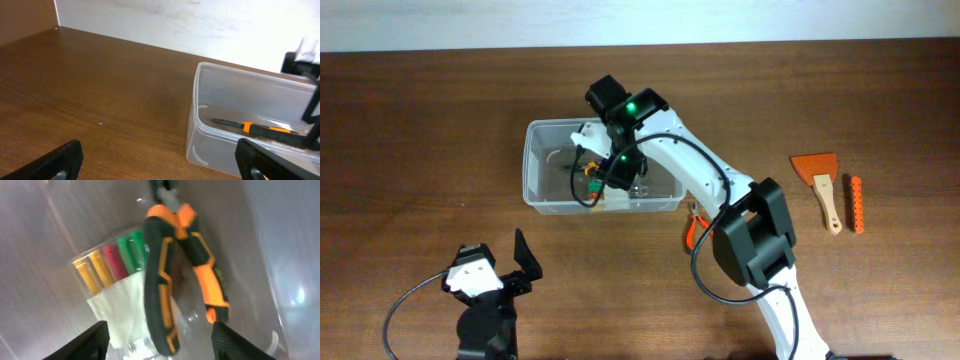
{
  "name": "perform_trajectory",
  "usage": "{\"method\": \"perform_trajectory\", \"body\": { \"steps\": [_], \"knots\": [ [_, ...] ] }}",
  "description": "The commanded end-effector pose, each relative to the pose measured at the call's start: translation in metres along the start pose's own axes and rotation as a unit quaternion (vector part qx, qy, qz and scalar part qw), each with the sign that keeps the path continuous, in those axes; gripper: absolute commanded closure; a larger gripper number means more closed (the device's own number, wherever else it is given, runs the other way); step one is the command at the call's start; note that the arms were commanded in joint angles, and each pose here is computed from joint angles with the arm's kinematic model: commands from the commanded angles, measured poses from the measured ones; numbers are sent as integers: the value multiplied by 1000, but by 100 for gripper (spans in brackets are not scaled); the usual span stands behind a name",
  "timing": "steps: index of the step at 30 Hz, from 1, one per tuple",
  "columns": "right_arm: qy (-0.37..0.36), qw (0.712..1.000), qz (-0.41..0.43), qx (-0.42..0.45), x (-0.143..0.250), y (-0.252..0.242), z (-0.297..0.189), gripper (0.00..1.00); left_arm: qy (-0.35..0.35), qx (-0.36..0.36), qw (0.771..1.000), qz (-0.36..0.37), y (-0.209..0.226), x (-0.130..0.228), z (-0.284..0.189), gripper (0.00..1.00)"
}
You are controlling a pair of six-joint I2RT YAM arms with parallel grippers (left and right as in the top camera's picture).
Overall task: Pack container
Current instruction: 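Carry the orange-black pliers into the container and open the gripper, then move the right gripper to the scraper handle and grasp it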
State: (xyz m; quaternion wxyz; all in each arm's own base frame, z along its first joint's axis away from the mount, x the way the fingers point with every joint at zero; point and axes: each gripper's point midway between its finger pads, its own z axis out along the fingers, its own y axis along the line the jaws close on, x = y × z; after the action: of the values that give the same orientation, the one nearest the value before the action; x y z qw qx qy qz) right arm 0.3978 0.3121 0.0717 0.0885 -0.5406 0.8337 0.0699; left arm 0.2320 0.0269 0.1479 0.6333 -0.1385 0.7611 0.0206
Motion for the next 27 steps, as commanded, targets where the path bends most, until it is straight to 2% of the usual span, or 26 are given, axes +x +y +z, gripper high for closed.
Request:
{"method": "perform_trajectory", "body": {
  "steps": [1, 5, 7, 9, 14, 18, 23, 27],
  "knots": [
    [-48, 990, 105, 82, -1, -43, -89, 31, 0, 0, 1000, 5, 0, 1, 0, 1],
    [-38, 967, 206, 148, 48, -79, -166, 26, 0, 0, 1000, 5, 0, 1, 0, 1],
    [-42, 948, 267, 168, 100, -102, -221, 27, 0, 0, 1000, 5, 0, 1, 0, 1],
    [-49, 936, 298, 180, 123, -115, -239, 27, 0, 0, 1000, 5, 0, 1, 0, 1],
    [-39, 901, 393, 177, 195, -138, -263, 25, 0, 0, 1000, 5, 0, 1, 0, 1],
    [-75, 884, 426, 176, 223, -143, -290, 23, 0, 0, 1000, 5, 0, 1, 0, 1],
    [-92, 861, 456, 205, 257, -128, -327, 21, 0, 0, 1000, 5, 0, 1, 0, 1],
    [-68, 846, 493, 194, 293, -104, -325, 21, 0, 0, 1000, 5, 0, 1, 0, 1]
  ]
}}
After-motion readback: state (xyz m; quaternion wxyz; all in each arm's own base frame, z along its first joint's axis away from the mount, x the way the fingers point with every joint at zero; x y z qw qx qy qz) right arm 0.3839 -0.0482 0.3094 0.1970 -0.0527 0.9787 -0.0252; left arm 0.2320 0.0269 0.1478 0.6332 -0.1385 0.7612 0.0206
